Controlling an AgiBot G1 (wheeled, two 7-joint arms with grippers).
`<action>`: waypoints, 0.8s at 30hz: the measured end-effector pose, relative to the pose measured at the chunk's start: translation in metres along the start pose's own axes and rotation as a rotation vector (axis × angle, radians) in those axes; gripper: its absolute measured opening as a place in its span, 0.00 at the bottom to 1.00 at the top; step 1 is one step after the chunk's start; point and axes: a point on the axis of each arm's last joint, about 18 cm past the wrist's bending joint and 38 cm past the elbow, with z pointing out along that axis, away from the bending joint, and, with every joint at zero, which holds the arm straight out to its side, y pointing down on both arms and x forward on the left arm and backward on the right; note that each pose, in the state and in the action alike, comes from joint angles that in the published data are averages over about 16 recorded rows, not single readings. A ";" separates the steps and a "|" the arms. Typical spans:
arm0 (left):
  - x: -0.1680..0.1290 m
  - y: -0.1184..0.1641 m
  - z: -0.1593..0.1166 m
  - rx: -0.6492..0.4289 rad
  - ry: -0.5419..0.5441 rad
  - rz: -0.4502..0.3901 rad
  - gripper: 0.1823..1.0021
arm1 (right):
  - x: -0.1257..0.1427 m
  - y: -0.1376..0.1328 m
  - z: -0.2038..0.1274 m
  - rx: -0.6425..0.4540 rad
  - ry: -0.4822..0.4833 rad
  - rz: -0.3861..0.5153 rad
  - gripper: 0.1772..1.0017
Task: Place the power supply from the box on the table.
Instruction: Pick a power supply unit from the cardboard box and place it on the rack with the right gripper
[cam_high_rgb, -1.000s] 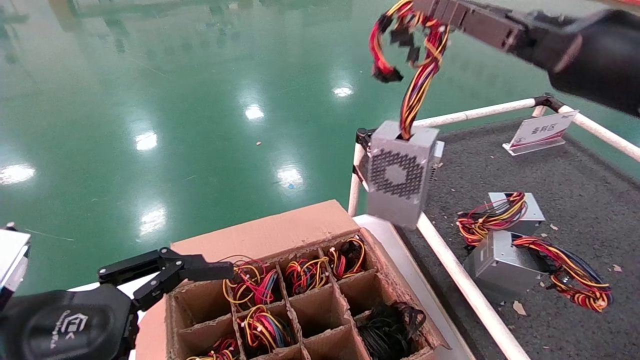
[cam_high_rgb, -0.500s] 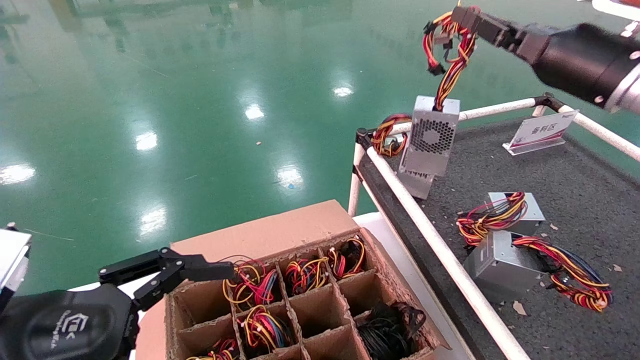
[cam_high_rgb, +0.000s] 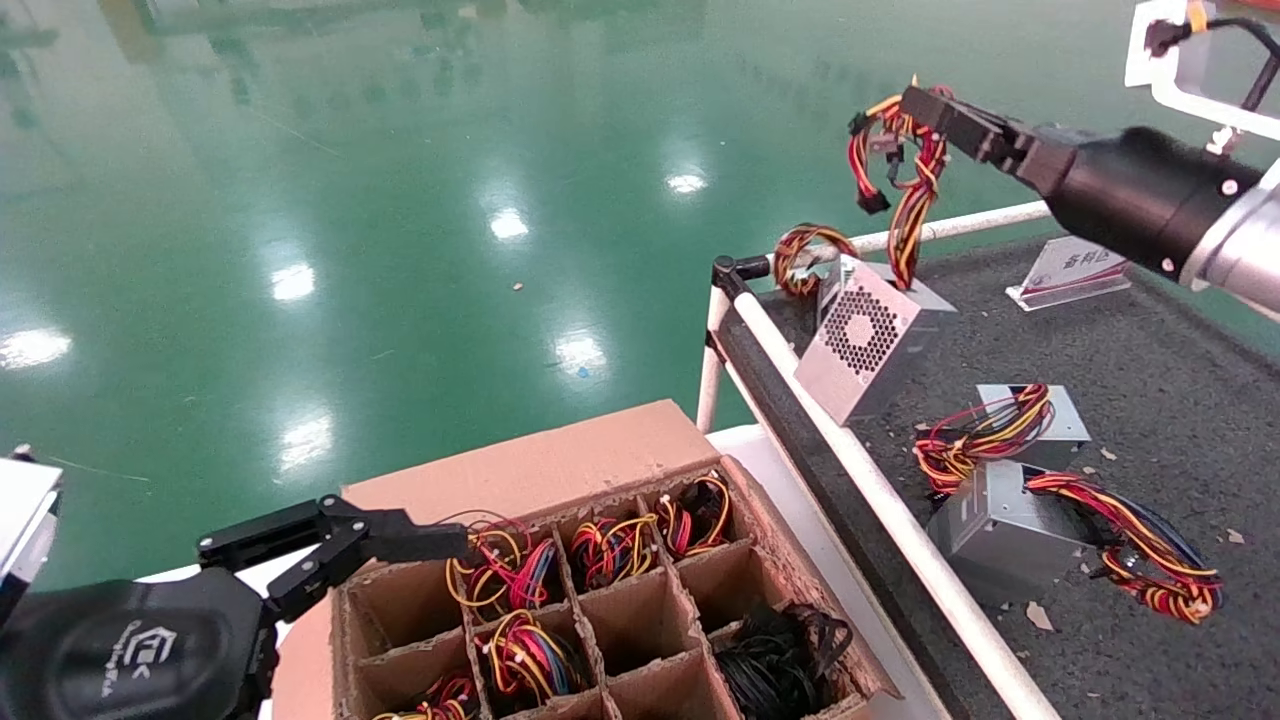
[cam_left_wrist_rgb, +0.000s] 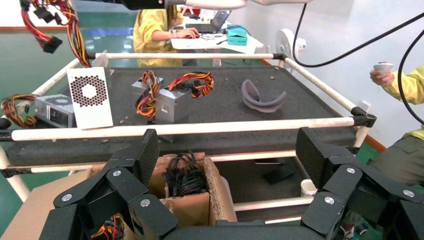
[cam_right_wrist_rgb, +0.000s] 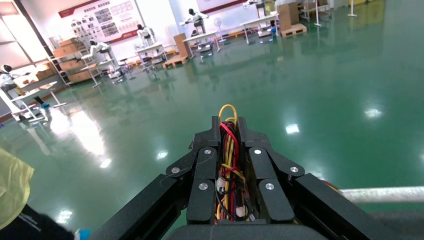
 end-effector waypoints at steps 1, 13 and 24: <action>0.000 0.000 0.000 0.000 0.000 0.000 1.00 | 0.001 0.001 -0.002 -0.002 -0.001 0.003 0.07; 0.000 0.000 0.000 0.000 0.000 0.000 1.00 | 0.000 0.007 -0.024 -0.018 -0.055 0.039 0.07; 0.000 0.000 0.000 0.000 0.000 0.000 1.00 | -0.003 0.004 -0.040 -0.029 -0.105 0.062 0.07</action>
